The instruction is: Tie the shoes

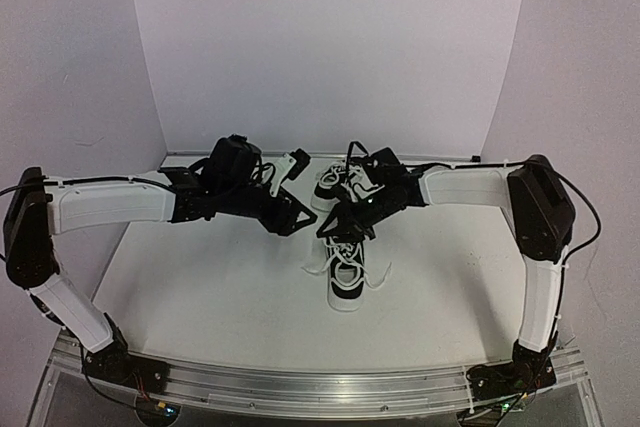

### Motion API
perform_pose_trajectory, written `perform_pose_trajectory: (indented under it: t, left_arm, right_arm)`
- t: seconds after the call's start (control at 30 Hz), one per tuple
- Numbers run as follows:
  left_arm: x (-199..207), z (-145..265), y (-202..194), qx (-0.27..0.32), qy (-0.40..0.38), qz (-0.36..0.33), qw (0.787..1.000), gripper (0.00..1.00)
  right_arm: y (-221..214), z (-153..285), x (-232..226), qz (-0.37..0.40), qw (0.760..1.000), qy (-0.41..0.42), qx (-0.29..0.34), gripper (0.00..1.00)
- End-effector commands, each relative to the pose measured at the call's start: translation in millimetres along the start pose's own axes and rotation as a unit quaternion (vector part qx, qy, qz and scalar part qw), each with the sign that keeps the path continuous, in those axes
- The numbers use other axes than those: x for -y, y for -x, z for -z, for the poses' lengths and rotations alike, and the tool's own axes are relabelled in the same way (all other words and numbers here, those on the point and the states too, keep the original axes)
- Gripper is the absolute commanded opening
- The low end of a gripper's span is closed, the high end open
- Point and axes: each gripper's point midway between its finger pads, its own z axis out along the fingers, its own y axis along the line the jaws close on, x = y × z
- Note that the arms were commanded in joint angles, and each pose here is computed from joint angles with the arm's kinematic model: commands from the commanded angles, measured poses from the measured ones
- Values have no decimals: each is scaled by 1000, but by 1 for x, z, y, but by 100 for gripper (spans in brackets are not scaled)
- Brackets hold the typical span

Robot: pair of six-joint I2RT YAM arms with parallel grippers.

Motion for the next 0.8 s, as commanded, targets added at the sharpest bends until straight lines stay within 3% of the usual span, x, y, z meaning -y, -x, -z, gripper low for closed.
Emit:
perform_pose_trajectory:
  t: [0.0,0.17,0.4,0.6,0.77]
  left_arm:
    - [-16,1,5,17,12,50,999,66]
    - [-17,-5,5,13,0,51,999,67]
    - [-4,-18,4,-5,-50,3,999,66]
    - [13,-38,-13,-48,-108,-61,991,65]
    - [16,-57,-35,-87,-120,-65,987,65]
  right_arm:
    - [-1,-1,-22,20,1000,8,-9,45]
    - [2,17,-36,47,999,-14,-4,62]
    - [9,58,-48,75,996,-36,31,66]
    - [7,71,-2,71,994,-74,26,50]
    - [7,58,17,85,992,-89,0,40]
